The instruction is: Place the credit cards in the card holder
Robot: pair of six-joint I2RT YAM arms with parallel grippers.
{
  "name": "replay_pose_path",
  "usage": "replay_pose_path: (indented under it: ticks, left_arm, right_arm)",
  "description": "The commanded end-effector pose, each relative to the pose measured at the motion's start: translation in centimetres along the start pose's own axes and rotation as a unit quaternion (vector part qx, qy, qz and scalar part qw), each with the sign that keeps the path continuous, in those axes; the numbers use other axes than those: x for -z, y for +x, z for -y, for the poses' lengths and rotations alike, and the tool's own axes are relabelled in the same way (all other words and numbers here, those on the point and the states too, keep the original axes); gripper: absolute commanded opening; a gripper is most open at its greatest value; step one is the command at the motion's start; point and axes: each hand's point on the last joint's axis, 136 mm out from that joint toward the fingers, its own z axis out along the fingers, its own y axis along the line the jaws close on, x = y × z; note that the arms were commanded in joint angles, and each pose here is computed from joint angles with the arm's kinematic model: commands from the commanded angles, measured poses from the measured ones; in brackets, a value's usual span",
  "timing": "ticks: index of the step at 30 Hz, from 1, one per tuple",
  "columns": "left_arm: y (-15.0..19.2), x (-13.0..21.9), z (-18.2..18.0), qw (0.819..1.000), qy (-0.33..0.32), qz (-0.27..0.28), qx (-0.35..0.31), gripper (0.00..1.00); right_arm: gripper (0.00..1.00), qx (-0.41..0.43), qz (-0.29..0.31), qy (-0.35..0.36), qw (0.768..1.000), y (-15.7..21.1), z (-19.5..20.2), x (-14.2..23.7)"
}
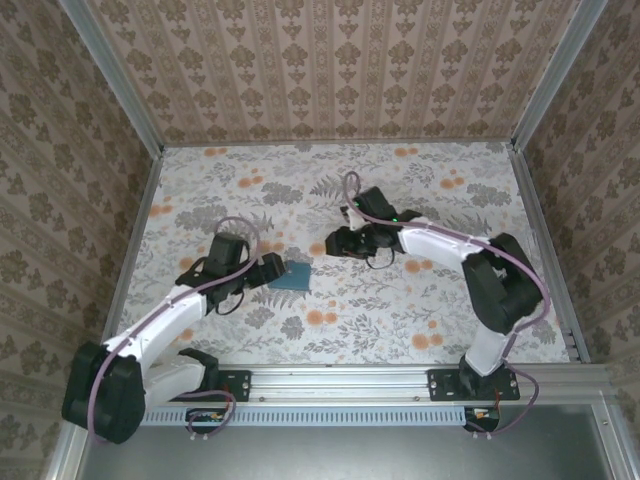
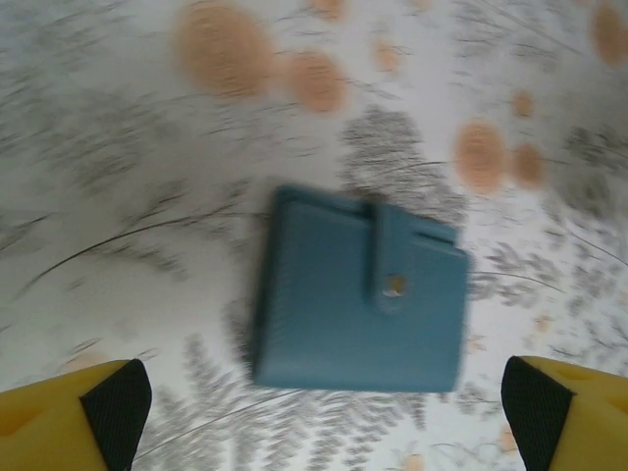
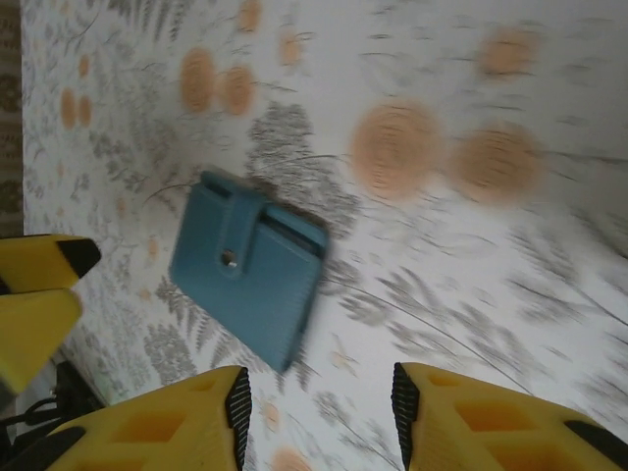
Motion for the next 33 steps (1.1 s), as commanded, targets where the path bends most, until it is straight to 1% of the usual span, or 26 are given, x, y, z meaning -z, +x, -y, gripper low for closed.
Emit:
replay_pose_path:
  ticks: [1, 5, 10, 13, 16, 19, 22, 24, 26, 28, 30, 33]
  left_arm:
    - [-0.5, 1.4, -1.8, 0.997, -0.022, 0.037, 0.057, 0.96]
    - [-0.4, 2.4, -3.0, 0.996, -0.037, 0.052, 0.067, 0.97]
    - [0.0, 2.8, -3.4, 0.995, -0.032, 0.06, 0.074, 0.97]
    - [0.1, 2.7, -3.2, 0.995, -0.022, 0.061, 0.073, 0.97]
    - [-0.1, 2.7, -2.6, 0.996, -0.009, 0.062, 0.067, 0.97]
    - [-0.3, 2.5, -1.9, 0.996, 0.006, 0.058, 0.062, 0.97]
    - [-0.6, 2.1, -1.0, 0.997, 0.024, 0.053, 0.059, 0.97]
    - [-0.7, 1.8, -0.4, 0.997, 0.034, 0.048, 0.057, 0.97]
    - [-0.8, 1.4, 0.3, 0.997, 0.042, 0.041, 0.052, 0.96]
    - [-0.9, 0.9, 1.2, 0.997, 0.05, 0.035, 0.044, 0.95]
    - [-0.8, 0.3, 2.3, 0.998, 0.056, 0.024, 0.034, 0.95]
    - [-0.1, -0.9, 4.5, 0.998, 0.065, -0.002, 0.01, 0.93]
  right_arm:
    - [0.46, 0.028, -0.04, -0.013, 0.999, 0.3, -2.5, -2.6]
    - [0.47, 0.044, -0.074, -0.016, 0.996, 0.8, -4.3, -5.9]
    - [0.48, 0.042, -0.114, -0.037, 0.992, 1.9, -5.8, -9.2]
    - [0.48, 0.028, -0.128, -0.029, 0.991, 2.6, -5.0, -10.4]
    - [0.47, 0.017, -0.131, 0.005, 0.991, 3.1, -3.2, -10.8]
    - [0.45, 0.001, -0.117, 0.044, 0.992, 3.6, -1.4, -10.1]
    - [0.43, -0.03, -0.086, 0.098, 0.991, 3.8, 1.1, -8.6]
    - [0.41, -0.072, -0.056, 0.138, 0.986, 4.2, 3.3, -7.0]
    - [0.4, -0.116, -0.024, 0.155, 0.981, 4.8, 4.9, -5.4]
    - [0.39, -0.161, 0.006, 0.16, 0.974, 5.4, 6.0, -3.8]
    - [0.38, -0.196, 0.03, 0.151, 0.968, 6.1, 6.1, -2.3]
    - [0.38, -0.223, 0.051, 0.093, 0.969, 6.6, 4.4, -0.6]
